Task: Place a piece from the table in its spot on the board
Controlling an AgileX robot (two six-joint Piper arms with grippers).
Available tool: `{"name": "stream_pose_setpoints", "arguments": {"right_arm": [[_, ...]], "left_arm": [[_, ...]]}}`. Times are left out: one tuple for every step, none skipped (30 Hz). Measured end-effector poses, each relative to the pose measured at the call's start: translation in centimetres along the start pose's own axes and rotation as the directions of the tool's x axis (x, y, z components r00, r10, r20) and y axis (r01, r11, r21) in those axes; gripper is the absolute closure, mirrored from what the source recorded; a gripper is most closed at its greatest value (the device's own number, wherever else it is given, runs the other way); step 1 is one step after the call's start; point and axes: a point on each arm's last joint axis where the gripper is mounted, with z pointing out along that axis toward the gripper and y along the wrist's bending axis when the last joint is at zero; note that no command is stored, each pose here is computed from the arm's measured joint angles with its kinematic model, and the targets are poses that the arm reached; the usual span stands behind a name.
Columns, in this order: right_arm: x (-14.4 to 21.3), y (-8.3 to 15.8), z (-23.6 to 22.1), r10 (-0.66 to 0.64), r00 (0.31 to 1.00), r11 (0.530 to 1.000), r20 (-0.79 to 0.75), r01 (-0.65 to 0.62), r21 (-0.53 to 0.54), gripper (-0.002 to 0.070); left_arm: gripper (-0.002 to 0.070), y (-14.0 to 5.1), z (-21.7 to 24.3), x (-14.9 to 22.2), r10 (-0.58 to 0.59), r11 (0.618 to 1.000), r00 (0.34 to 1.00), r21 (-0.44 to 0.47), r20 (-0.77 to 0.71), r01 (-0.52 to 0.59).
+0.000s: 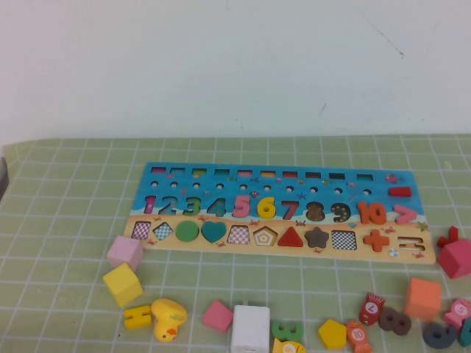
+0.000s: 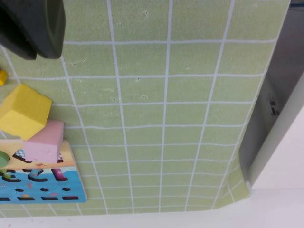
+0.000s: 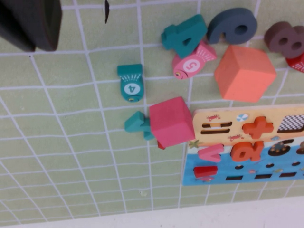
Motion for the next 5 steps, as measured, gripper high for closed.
{"name": "stream_pose_setpoints", "arguments": {"right_arm": [[0.00,0.00,0.00,0.000,1.000,1.000,0.000,0.000,0.000,0.0679],[0.00,0.00,0.00,0.000,1.000,1.000,0.000,0.000,0.000,0.0679],[0.00,0.00,0.00,0.000,1.000,1.000,0.000,0.000,0.000,0.0679],[0.00,0.00,0.00,0.000,1.000,1.000,0.000,0.000,0.000,0.0679],[0.00,0.00,0.00,0.000,1.000,1.000,0.000,0.000,0.000,0.0679]], "left_arm": [[0.0677,0.00,0.00,0.00,0.000,1.000,1.000,0.000,0.000,0.000],[0.0677,0.00,0.00,0.00,0.000,1.000,1.000,0.000,0.000,0.000],[0.0677,0.00,0.00,0.00,0.000,1.000,1.000,0.000,0.000,0.000],[0.0677,0.00,0.00,0.00,0.000,1.000,1.000,0.000,0.000,0.000],[0.0677,0.00,0.00,0.00,0.000,1.000,1.000,0.000,0.000,0.000]]}}
